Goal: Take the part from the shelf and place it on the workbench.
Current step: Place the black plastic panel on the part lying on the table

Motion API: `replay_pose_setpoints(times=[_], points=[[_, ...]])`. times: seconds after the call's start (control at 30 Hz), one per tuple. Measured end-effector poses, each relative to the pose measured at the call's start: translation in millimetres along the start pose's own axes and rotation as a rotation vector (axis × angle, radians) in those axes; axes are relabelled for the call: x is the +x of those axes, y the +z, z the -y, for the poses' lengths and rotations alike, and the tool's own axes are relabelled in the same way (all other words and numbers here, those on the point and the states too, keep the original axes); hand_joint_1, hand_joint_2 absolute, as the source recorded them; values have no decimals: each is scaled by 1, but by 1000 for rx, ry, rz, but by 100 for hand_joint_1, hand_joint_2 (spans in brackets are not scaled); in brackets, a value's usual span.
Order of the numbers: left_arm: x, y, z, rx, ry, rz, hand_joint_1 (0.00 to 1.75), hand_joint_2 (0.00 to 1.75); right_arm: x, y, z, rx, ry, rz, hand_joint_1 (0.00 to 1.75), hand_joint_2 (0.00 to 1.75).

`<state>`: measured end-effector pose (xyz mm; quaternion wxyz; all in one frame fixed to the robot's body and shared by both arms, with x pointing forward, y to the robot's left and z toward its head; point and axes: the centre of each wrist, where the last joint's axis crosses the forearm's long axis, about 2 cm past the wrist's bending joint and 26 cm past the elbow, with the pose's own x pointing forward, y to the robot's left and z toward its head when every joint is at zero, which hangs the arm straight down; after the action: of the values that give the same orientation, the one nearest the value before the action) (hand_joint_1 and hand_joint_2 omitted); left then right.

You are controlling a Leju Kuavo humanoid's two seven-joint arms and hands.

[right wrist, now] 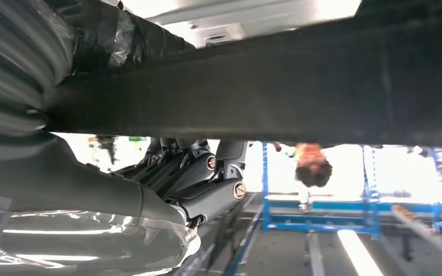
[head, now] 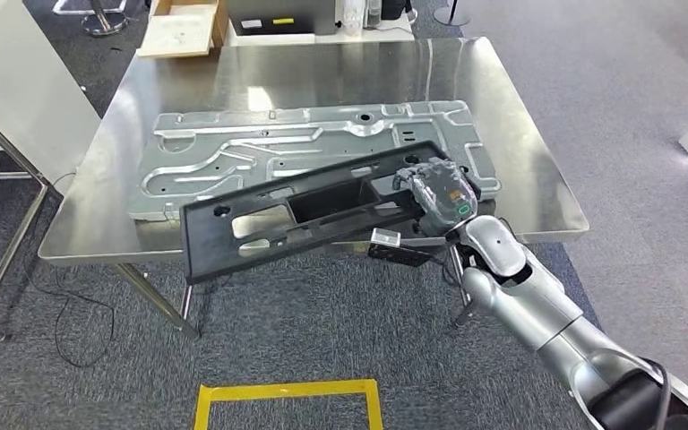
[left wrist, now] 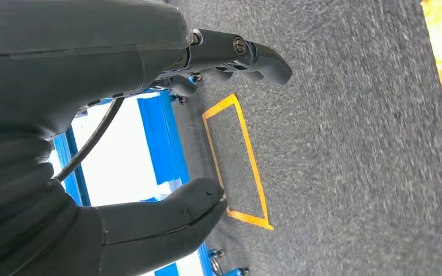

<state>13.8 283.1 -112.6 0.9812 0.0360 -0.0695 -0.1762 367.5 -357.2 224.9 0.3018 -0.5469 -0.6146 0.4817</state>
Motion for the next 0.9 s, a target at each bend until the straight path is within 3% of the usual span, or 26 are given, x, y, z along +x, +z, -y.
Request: replay_pose_setpoints(times=[0.9], points=[[4, 0, 3, 3, -1, 7, 0, 175, -18, 12, 5, 8, 24, -25, 175, 175]])
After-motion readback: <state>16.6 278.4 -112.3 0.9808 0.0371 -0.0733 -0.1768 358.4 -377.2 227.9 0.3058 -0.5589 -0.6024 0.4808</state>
